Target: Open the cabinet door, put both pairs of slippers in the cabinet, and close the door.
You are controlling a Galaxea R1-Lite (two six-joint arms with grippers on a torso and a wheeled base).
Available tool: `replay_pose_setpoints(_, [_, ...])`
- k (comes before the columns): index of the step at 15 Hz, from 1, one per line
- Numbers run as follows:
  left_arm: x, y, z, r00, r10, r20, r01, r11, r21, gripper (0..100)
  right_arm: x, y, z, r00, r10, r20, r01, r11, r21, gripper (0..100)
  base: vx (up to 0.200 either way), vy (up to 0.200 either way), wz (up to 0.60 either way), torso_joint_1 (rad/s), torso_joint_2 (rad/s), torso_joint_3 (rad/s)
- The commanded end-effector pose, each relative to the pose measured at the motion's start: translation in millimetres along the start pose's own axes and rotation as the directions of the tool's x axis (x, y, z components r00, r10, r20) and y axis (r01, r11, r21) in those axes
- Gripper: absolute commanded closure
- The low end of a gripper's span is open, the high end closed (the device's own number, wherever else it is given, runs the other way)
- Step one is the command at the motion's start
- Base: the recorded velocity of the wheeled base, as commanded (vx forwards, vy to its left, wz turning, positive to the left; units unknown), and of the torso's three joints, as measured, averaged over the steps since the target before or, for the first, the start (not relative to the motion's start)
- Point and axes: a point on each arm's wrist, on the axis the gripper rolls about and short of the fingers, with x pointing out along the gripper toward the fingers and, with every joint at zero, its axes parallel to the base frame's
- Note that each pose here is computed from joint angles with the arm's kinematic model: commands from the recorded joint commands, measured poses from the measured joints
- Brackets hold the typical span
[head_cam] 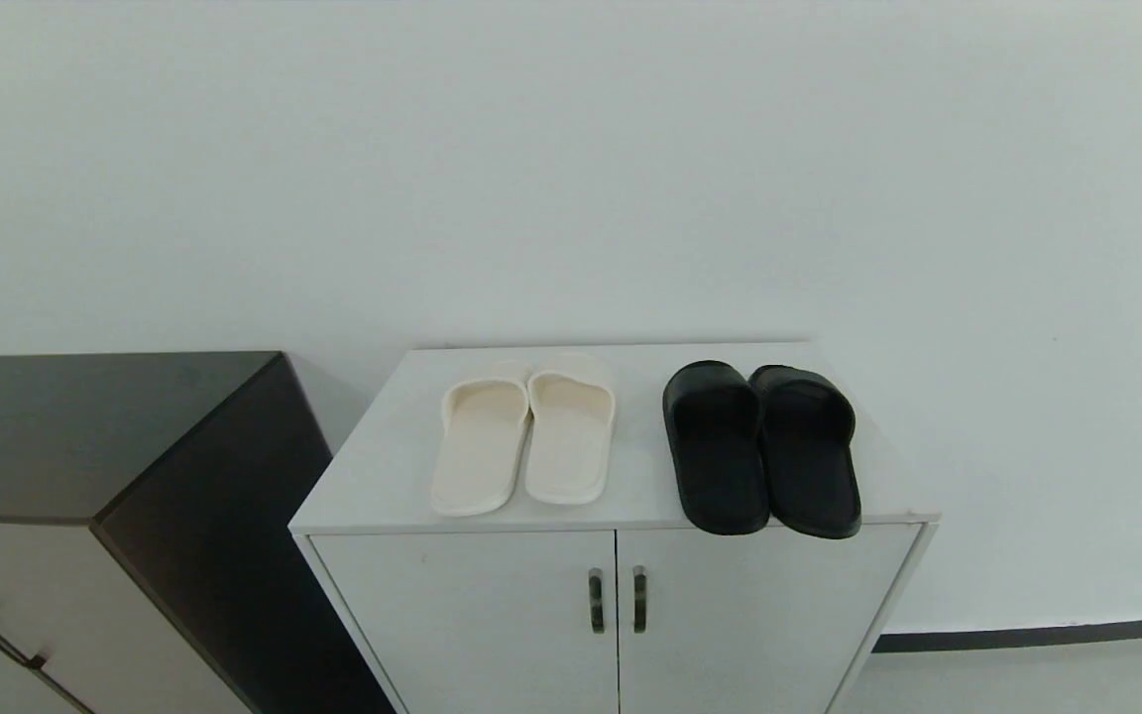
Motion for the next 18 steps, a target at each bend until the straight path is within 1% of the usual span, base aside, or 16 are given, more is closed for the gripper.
replay_pose_setpoints(1, [0, 0.0, 0.0, 1.0, 0.0, 0.0, 0.0, 1.0, 0.0, 100, 0, 0, 0, 1.0, 0.013, 0.0, -0.013, 1.0, -0.005, 0, 0.0, 0.0, 0.0, 0.0, 0.0, 0.0])
replay_pose_setpoints(2, [0, 0.0, 0.0, 1.0, 0.0, 0.0, 0.0, 1.0, 0.0, 100, 0, 0, 1, 1.0, 0.019, 0.002, -0.019, 1.0, -0.019, 0, 0.0, 0.0, 0.0, 0.0, 0.0, 0.0])
replay_pose_setpoints(3, [0, 0.0, 0.0, 1.0, 0.0, 0.0, 0.0, 1.0, 0.0, 100, -2, 0, 12, 0.999, 0.03, 0.037, -0.029, 0.999, -0.024, 0, 0.0, 0.0, 0.0, 0.0, 0.0, 0.0])
replay_pose_setpoints(4, [0, 0.0, 0.0, 1.0, 0.0, 0.0, 0.0, 1.0, 0.0, 100, -12, -1, 94, 0.984, 0.075, 0.16, -0.094, 0.989, 0.114, 0, 0.0, 0.0, 0.0, 0.0, 0.0, 0.0])
replay_pose_setpoints(5, [0, 0.0, 0.0, 1.0, 0.0, 0.0, 0.0, 1.0, 0.0, 100, -9, 0, 114, 0.984, 0.126, 0.129, -0.14, 0.985, 0.102, 0, 0.0, 0.0, 0.0, 0.0, 0.0, 0.0])
replay_pose_setpoints(6, [0, 0.0, 0.0, 1.0, 0.0, 0.0, 0.0, 1.0, 0.0, 100, 5, 2, 117, 0.975, 0.216, 0.048, -0.218, 0.975, 0.042, 0, 0.0, 0.0, 0.0, 0.0, 0.0, 0.0])
replay_pose_setpoints(7, [0, 0.0, 0.0, 1.0, 0.0, 0.0, 0.0, 1.0, 0.0, 100, 14, 4, 117, 0.962, 0.272, 0.0, -0.272, 0.961, 0.043, 0, 0.0, 0.0, 0.0, 0.0, 0.0, 0.0])
replay_pose_setpoints(8, [0, 0.0, 0.0, 1.0, 0.0, 0.0, 0.0, 1.0, 0.0, 100, 30, 8, 115, 0.893, 0.44, -0.091, -0.433, 0.897, 0.088, 0, 0.0, 0.0, 0.0, 0.0, 0.0, 0.0])
replay_pose_setpoints(9, [0, 0.0, 0.0, 1.0, 0.0, 0.0, 0.0, 1.0, 0.0, 100, 42, 12, 116, 0.834, 0.535, -0.139, -0.515, 0.843, 0.153, 0, 0.0, 0.0, 0.0, 0.0, 0.0, 0.0])
replay_pose_setpoints(10, [0, 0.0, 0.0, 1.0, 0.0, 0.0, 0.0, 1.0, 0.0, 100, 53, 13, 124, 0.82, 0.55, -0.16, -0.521, 0.832, 0.19, 0, 0.0, 0.0, 0.0, 0.0, 0.0, 0.0])
replay_pose_setpoints(12, [0, 0.0, 0.0, 1.0, 0.0, 0.0, 0.0, 1.0, 0.0, 100, 85, 20, 136, 0.766, 0.601, -0.229, -0.55, 0.797, 0.249, 0, 0.0, 0.0, 0.0, 0.0, 0.0, 0.0])
replay_pose_setpoints(13, [0, 0.0, 0.0, 1.0, 0.0, 0.0, 0.0, 1.0, 0.0, 100, 95, 23, 138, 0.753, 0.611, -0.244, -0.554, 0.789, 0.265, 0, 0.0, 0.0, 0.0, 0.0, 0.0, 0.0])
replay_pose_setpoints(14, [0, 0.0, 0.0, 1.0, 0.0, 0.0, 0.0, 1.0, 0.0, 100, 120, 34, 138, 0.748, 0.604, -0.276, -0.544, 0.796, 0.266, 0, 0.0, 0.0, 0.0, 0.0, 0.0, 0.0])
replay_pose_setpoints(15, [0, 0.0, 0.0, 1.0, 0.0, 0.0, 0.0, 1.0, 0.0, 100, 132, 48, 136, 0.754, 0.589, -0.291, -0.543, 0.808, 0.226, 0, 0.0, 0.0, 0.0, 0.0, 0.0, 0.0])
replay_pose_setpoints(17, [0, 0.0, 0.0, 1.0, 0.0, 0.0, 0.0, 1.0, 0.0, 100, 149, 92, 136, 0.778, 0.566, -0.273, -0.541, 0.824, 0.167, 0, 0.0, 0.0, 0.0, 0.0, 0.0, 0.0])
replay_pose_setpoints(18, [0, 0.0, 0.0, 1.0, 0.0, 0.0, 0.0, 1.0, 0.0, 100, 161, 112, 138, 0.804, 0.533, -0.263, -0.503, 0.846, 0.174, 0, 0.0, 0.0, 0.0, 0.0, 0.0, 0.0])
